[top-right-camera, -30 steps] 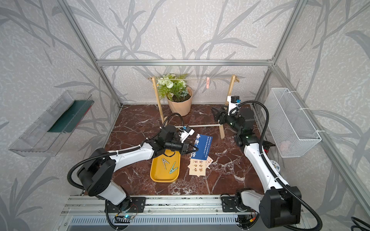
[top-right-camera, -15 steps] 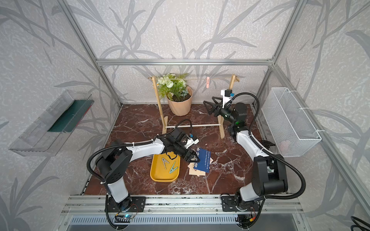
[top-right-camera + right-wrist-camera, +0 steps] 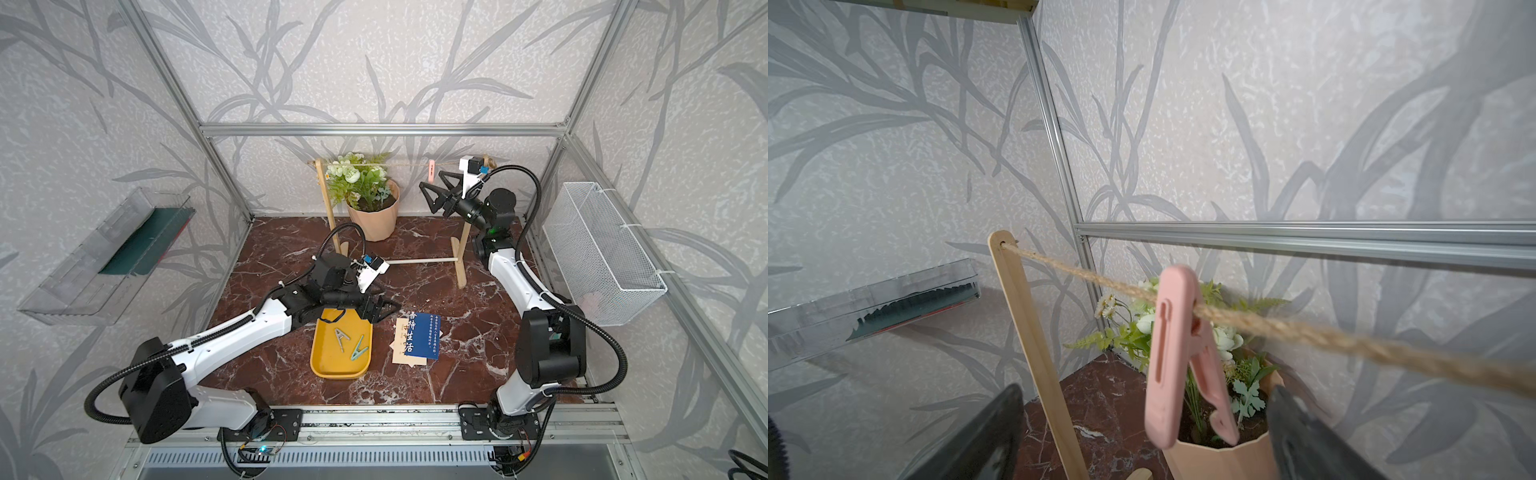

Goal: Remove the postcards from the strings
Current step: Remove the clamp from the clothesline.

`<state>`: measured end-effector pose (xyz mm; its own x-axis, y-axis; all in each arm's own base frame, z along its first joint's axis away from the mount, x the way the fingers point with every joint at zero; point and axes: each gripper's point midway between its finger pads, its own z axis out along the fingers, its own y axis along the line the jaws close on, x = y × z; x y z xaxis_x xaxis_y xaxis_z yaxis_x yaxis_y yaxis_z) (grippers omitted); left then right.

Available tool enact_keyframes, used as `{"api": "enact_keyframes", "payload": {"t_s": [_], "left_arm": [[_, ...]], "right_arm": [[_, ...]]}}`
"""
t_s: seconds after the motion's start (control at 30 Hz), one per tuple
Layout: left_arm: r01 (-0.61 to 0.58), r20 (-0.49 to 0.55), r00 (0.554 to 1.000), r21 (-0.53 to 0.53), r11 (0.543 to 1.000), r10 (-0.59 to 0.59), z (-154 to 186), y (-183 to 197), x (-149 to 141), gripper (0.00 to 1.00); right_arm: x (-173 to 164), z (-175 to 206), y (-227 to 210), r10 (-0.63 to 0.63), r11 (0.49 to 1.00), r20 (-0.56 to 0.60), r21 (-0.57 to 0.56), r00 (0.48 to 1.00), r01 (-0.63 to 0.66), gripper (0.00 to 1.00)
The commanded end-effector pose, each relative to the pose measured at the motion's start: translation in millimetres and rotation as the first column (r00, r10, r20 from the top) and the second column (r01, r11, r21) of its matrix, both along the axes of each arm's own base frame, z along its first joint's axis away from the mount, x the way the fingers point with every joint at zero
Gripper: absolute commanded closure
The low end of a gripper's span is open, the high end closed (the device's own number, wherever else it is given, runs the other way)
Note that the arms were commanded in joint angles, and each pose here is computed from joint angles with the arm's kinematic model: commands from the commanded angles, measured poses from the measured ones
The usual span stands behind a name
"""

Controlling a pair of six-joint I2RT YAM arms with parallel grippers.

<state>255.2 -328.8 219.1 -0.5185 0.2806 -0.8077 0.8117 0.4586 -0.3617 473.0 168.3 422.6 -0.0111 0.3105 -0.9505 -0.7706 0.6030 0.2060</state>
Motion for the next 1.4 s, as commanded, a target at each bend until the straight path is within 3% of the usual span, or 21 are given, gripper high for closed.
{"api": "enact_keyframes", "payload": {"t_s": [0.0, 0.13, 0.27, 0.57, 0.8, 0.9, 1.17, 1.37], "left_arm": [[-0.013, 0.037, 0.999, -0.003, 1.000, 0.014, -4.3, 0.5, 4.8, 0.09], [0.003, 0.009, 1.000, 0.003, 1.000, -0.003, -11.6, -1.6, 1.8, 0.09], [-0.002, 0.002, 1.000, -0.003, 1.000, 0.002, -13.7, -2.2, 2.4, 0.09], [0.001, 0.010, 1.000, -0.011, 1.000, -0.001, -11.8, -1.4, 0.8, 0.09], [-0.004, 0.011, 1.000, -0.002, 1.000, 0.004, -13.7, 0.1, 1.0, 0.09], [-0.004, 0.012, 1.000, -0.007, 1.000, 0.004, -12.0, 0.2, 0.5, 0.09], [-0.007, 0.027, 1.000, -0.014, 1.000, 0.008, -9.0, 2.6, -0.9, 0.09], [-0.004, 0.028, 1.000, -0.016, 1.000, 0.005, -8.4, 2.6, -1.7, 0.09]], "right_arm": [[13.9, 4.9, 1.8, 0.024, 0.999, -0.013, 0.024, 1.000, -0.023, 0.11], [24.1, 9.5, 7.2, 0.066, 0.997, -0.011, 0.045, 0.998, -0.065, 0.11], [26.8, 12.0, 14.6, 0.129, 0.990, -0.023, 0.052, 0.991, -0.128, 0.20], [19.7, 16.0, 22.0, 0.206, 0.977, 0.009, 0.049, 0.978, -0.207, 0.58], [15.5, 17.2, 22.2, 0.215, 0.975, 0.016, 0.053, 0.976, -0.216, 0.67], [13.9, 18.8, 22.0, 0.214, 0.975, 0.023, 0.054, 0.976, -0.215, 0.78], [12.2, 10.5, 23.4, 0.224, 0.974, 0.004, 0.039, 0.975, -0.224, 0.94], [10.4, 3.2, 23.5, 0.222, 0.975, -0.012, 0.029, 0.975, -0.221, 1.00]]}}
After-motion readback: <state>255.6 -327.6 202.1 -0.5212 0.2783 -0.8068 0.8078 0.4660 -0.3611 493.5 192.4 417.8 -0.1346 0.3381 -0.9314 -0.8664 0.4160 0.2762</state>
